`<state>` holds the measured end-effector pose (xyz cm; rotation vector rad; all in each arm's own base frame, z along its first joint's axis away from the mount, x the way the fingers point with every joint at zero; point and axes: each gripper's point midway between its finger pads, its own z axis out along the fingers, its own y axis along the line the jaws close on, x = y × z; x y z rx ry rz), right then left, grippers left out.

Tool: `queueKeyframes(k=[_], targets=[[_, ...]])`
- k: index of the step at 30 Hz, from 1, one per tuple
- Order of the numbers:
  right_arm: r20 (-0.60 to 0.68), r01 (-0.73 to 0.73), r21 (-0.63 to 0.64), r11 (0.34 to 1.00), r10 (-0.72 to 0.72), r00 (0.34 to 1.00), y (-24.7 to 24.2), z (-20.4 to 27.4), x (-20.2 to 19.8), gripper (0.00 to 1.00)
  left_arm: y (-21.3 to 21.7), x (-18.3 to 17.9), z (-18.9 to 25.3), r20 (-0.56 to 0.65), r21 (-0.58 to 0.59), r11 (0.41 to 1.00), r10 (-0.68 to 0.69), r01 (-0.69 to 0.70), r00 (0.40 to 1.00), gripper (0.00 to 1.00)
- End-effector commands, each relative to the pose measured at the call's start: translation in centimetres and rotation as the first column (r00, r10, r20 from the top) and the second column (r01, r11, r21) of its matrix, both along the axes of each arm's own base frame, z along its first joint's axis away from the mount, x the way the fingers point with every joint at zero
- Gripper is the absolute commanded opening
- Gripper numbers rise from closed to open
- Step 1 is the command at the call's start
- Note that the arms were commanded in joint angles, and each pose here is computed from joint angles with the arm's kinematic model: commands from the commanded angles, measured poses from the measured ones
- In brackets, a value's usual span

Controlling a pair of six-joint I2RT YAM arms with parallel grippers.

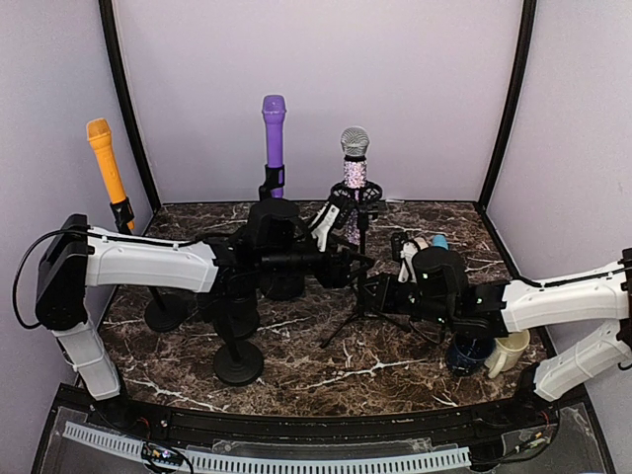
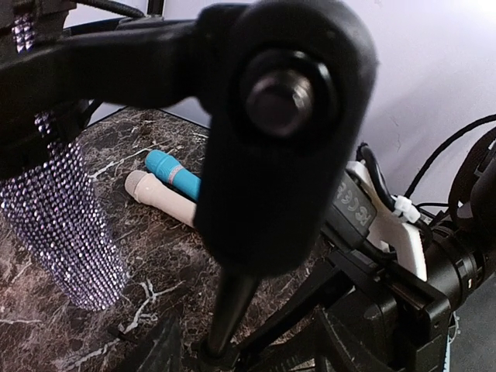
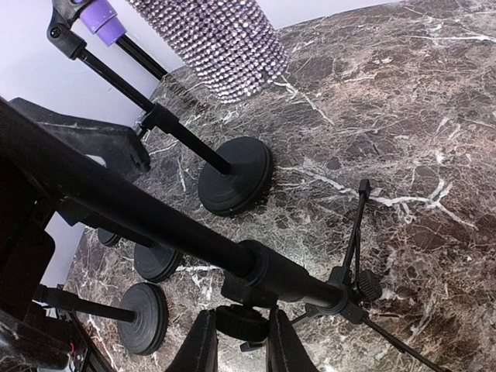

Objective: Remove the microphone from the stand
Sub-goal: Unscrew the knob on the stand of the microphone stand.

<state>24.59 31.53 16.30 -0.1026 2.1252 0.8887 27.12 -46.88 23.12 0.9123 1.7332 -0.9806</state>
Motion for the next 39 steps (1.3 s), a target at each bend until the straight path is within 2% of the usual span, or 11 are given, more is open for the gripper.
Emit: queueKeyframes(k=[1,5,12,19,25,39], targets=[[0.024,-0.003,0.067,0.998,0.001,1.000,0.2,1.1,0.3,0.00,-0.7,0.5,1.8,0.040,-0.040,0.999,-0.012,0.014,0.999,0.58],[0.020,-0.001,0.071,0.998,0.000,1.000,0.1,0.9,0.2,0.00,-0.9,0.9,1.8,0.051,-0.040,0.999,-0.004,0.006,0.999,0.55],[0.018,0.002,0.074,0.997,-0.004,1.000,-0.2,0.8,0.1,0.00,-1.2,1.4,2.0,0.055,-0.049,0.999,0.000,0.003,0.998,0.38],[0.014,0.014,0.071,0.997,-0.015,1.000,-0.5,0.5,0.1,0.00,-1.3,1.4,2.1,0.075,-0.050,0.999,-0.012,0.016,0.997,0.16],[0.025,0.031,0.036,0.999,-0.032,0.999,-0.9,0.4,0.5,0.00,-1.5,1.1,1.2,0.115,-0.003,0.999,-0.047,0.047,0.992,0.00],[0.053,0.082,-0.123,0.989,-0.076,0.996,-0.7,-0.2,1.4,0.00,-1.7,0.6,-0.4,0.211,0.116,0.993,-0.056,0.032,0.976,0.00]])
